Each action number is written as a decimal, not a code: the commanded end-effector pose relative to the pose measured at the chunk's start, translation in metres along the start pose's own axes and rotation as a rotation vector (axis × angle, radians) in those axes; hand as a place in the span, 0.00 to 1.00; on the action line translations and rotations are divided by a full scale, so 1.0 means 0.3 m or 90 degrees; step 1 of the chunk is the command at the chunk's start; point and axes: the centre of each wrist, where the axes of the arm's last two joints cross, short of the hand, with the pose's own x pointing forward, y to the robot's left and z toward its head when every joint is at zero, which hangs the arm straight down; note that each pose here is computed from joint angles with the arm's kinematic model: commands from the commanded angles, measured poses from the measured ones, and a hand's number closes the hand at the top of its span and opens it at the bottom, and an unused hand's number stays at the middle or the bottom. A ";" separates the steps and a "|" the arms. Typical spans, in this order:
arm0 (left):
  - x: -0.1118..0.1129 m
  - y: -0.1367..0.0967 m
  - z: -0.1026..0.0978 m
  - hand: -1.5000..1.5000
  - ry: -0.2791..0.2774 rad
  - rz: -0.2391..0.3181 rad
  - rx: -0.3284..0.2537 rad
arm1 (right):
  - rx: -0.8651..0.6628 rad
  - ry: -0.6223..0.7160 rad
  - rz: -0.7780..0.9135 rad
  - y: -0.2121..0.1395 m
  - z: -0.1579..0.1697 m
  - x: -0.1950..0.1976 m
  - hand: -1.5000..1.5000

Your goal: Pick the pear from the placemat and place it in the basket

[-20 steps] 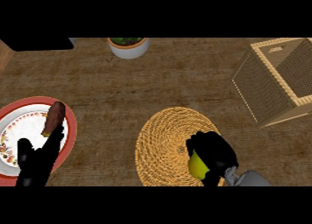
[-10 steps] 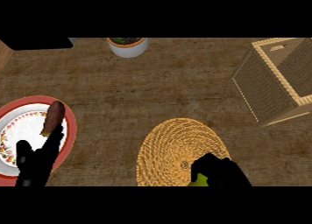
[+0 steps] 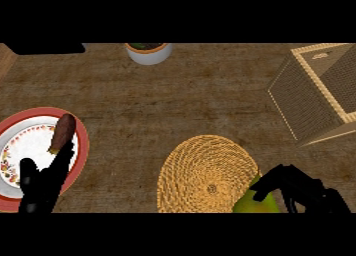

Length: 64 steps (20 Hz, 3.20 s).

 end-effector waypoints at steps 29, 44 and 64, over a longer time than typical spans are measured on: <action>-0.062 -0.013 -0.040 0.50 0.067 -0.010 -0.034 | -0.160 0.131 -0.022 -0.647 -0.519 -0.149 1.00; -0.033 -0.056 -0.051 0.50 0.065 -0.003 -0.030 | -0.153 0.160 -0.157 -0.677 -0.577 -0.529 1.00; -0.046 -0.058 -0.030 0.50 0.067 -0.011 -0.023 | -0.265 0.165 -0.049 -0.865 -0.480 -0.698 0.00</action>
